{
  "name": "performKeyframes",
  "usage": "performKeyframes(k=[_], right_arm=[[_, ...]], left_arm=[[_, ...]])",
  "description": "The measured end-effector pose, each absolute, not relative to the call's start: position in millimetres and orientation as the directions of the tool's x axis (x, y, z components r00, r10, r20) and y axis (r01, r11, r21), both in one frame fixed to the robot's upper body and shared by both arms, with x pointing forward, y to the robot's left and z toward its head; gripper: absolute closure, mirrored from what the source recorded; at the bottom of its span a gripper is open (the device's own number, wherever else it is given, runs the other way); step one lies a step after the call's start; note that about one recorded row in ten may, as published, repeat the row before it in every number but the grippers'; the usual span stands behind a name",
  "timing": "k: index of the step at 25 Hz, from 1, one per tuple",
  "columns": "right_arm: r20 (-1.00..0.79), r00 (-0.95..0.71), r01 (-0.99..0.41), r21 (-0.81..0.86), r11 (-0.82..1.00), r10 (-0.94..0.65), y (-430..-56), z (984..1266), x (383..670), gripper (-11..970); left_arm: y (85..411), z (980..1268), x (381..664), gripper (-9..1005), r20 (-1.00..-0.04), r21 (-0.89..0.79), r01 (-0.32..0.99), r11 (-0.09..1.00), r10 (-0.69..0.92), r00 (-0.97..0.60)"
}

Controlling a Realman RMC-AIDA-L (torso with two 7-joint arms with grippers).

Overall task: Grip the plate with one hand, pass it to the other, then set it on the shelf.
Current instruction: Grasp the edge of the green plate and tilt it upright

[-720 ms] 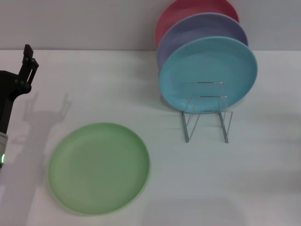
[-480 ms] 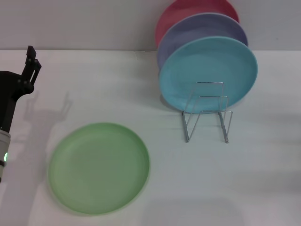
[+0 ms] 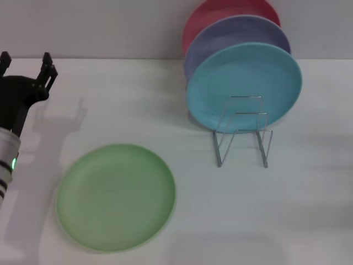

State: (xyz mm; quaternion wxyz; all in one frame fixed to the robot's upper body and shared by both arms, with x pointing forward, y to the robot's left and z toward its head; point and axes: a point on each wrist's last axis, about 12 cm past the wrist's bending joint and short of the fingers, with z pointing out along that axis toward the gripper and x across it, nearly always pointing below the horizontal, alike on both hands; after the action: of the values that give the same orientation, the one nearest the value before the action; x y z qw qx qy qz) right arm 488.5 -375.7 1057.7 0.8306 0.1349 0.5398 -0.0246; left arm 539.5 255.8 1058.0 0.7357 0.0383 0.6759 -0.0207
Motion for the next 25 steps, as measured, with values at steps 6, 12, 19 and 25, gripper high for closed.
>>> performKeyframes(k=[6,12,19,25], right_arm=[[-0.904,0.414,0.186,0.197,0.963,0.105,-376,1057,488,298],[-0.904,0.415,0.185,0.198,0.963,0.106,-375,1057,488,297],[-0.902,0.419,0.180,0.200,0.963,0.109,-375,1059,491,297],[-0.896,0.431,0.187,0.202,0.961,0.104,-376,1063,498,298]], left_arm=[[254,1088,550,168,-0.999,0.034,0.090,0.995,0.034,-0.002],[254,1111,556,168,-0.996,0.006,0.119,0.993,0.017,-0.090],[264,1146,559,168,-0.956,-0.044,0.189,0.981,0.014,-0.294],[273,1173,553,168,-0.856,-0.088,0.270,0.959,0.066,-0.513]])
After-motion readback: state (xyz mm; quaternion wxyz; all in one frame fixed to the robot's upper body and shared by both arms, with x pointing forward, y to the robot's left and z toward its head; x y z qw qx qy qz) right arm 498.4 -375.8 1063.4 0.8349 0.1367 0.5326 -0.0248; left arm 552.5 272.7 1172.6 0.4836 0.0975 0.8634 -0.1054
